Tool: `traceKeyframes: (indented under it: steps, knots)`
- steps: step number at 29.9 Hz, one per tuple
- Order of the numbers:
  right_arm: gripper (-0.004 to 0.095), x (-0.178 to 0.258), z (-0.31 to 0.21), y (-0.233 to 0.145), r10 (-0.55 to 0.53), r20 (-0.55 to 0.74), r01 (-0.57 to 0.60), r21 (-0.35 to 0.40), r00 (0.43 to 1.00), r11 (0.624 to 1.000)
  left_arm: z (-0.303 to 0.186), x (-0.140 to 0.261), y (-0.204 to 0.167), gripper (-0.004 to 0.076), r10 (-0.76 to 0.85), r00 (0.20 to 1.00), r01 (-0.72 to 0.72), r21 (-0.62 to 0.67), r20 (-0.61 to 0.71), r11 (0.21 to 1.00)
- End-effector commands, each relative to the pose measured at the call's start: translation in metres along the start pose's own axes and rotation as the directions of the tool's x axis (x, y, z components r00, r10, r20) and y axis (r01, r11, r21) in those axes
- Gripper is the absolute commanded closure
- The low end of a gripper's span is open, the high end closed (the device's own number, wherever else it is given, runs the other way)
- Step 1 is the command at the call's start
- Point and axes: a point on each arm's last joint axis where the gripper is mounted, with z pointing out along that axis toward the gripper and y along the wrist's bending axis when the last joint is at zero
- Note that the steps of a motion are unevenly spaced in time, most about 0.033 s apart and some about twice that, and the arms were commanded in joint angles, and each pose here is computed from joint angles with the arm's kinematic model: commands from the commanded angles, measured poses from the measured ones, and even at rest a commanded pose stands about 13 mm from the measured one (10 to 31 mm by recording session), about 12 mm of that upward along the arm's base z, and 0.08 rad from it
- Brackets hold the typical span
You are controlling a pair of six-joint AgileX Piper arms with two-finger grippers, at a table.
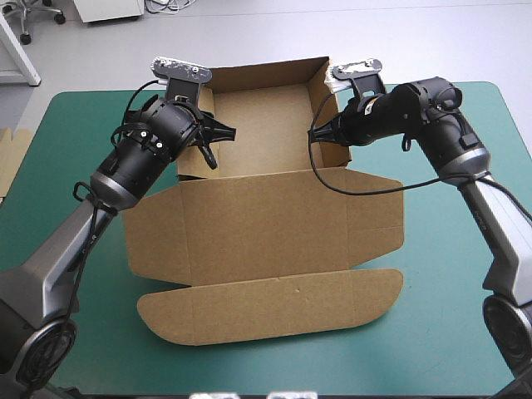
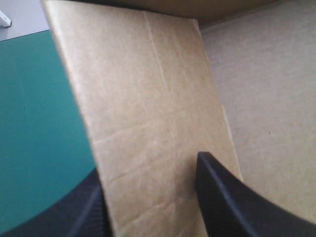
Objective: Fold the box
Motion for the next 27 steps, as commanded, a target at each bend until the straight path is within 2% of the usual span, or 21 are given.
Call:
traceKeyframes:
  steps: [1,6,13,21,23,27]
  knots:
    - [0.0921,-0.012,-0.031,0.02,-0.014,0.13,0.027,-0.096,0.991,0.995,-0.028,-0.018,-0.001,0.0397,-0.048,0.984,0.031,0.1,0.17,0.994]
    - [0.0921,-0.012,-0.031,0.02,-0.015,0.131,0.027,-0.096,0.991,0.995,-0.02,-0.015,-0.009,0.04,-0.069,0.989,0.05,0.141,0.13,0.989]
    - [0.0921,-0.012,-0.032,0.02,-0.022,0.132,0.035,-0.094,0.991,0.995,0.002,-0.012,-0.016,0.04,-0.062,0.995,0.051,0.133,0.079,0.99]
    - [0.0921,-0.012,-0.032,0.02,-0.026,0.132,0.038,-0.091,0.991,0.995,0.007,-0.019,-0.028,0.04,-0.131,0.982,0.098,0.229,0.136,0.968]
    - [0.0921,-0.012,-0.032,0.02,-0.026,0.132,0.038,-0.091,0.991,0.995,0.008,-0.02,-0.029,0.0433,-0.154,0.979,0.117,0.244,0.136,0.963]
    - [0.0921,-0.012,-0.032,0.02,-0.026,0.132,0.038,-0.091,0.991,0.995,0.007,-0.021,-0.03,0.0598,-0.161,0.976,0.119,0.253,0.15,0.96]
